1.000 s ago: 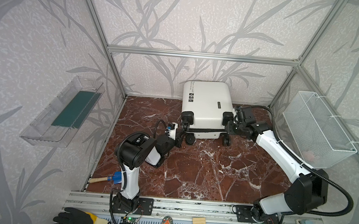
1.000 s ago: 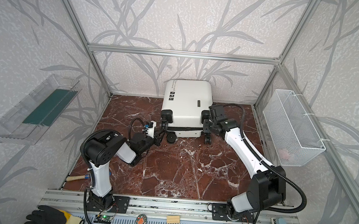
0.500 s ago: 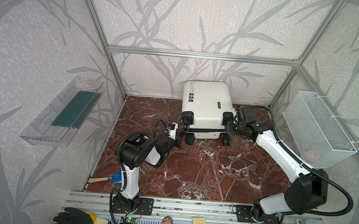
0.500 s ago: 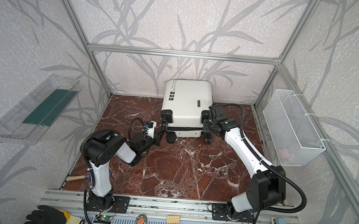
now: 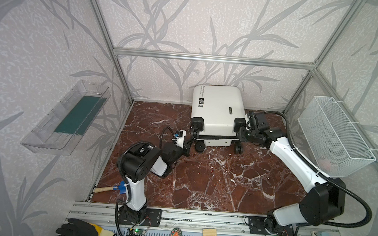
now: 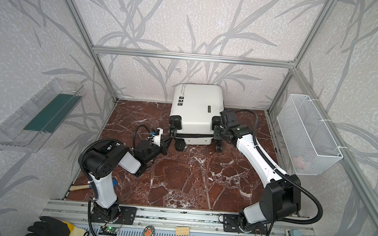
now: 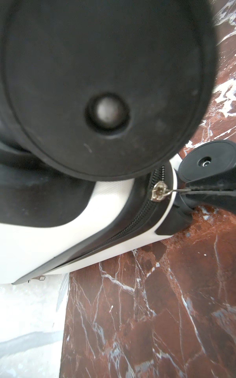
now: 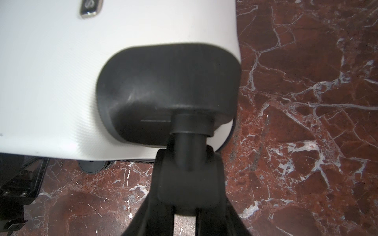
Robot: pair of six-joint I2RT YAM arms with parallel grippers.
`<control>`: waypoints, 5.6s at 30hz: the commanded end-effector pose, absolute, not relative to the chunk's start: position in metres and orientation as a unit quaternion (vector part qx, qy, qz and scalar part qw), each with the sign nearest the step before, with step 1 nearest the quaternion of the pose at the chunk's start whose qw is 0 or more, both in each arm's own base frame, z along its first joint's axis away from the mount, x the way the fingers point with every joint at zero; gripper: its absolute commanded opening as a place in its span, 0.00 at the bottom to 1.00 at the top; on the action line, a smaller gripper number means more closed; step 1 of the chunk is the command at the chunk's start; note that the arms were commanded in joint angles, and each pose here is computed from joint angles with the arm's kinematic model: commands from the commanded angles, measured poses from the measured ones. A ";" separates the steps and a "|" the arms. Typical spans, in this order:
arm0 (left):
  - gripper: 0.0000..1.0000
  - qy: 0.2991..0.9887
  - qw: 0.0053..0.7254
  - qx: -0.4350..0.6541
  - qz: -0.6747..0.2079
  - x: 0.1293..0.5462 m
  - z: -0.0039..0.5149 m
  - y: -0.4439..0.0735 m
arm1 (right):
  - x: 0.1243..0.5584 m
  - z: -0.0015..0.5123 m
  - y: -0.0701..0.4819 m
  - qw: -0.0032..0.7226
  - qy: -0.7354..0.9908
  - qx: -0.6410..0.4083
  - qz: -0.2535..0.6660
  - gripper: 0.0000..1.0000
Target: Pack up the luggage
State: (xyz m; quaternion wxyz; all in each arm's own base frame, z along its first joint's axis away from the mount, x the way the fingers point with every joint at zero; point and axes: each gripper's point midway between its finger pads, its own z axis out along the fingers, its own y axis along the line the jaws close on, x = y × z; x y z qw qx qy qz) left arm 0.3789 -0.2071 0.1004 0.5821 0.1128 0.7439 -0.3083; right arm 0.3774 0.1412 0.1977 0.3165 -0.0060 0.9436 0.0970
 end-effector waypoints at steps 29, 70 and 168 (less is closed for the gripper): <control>0.00 0.696 0.615 0.215 -0.303 0.334 0.129 -0.253 | 0.400 0.227 0.160 0.355 0.925 0.005 0.132 0.00; 0.00 0.627 0.595 0.352 -0.360 0.305 0.141 -0.458 | 0.391 0.216 0.173 0.343 0.929 -0.006 0.138 0.00; 0.56 0.651 0.614 0.304 -0.326 0.279 0.142 -0.413 | 0.358 0.049 0.152 0.151 0.938 0.157 0.269 0.14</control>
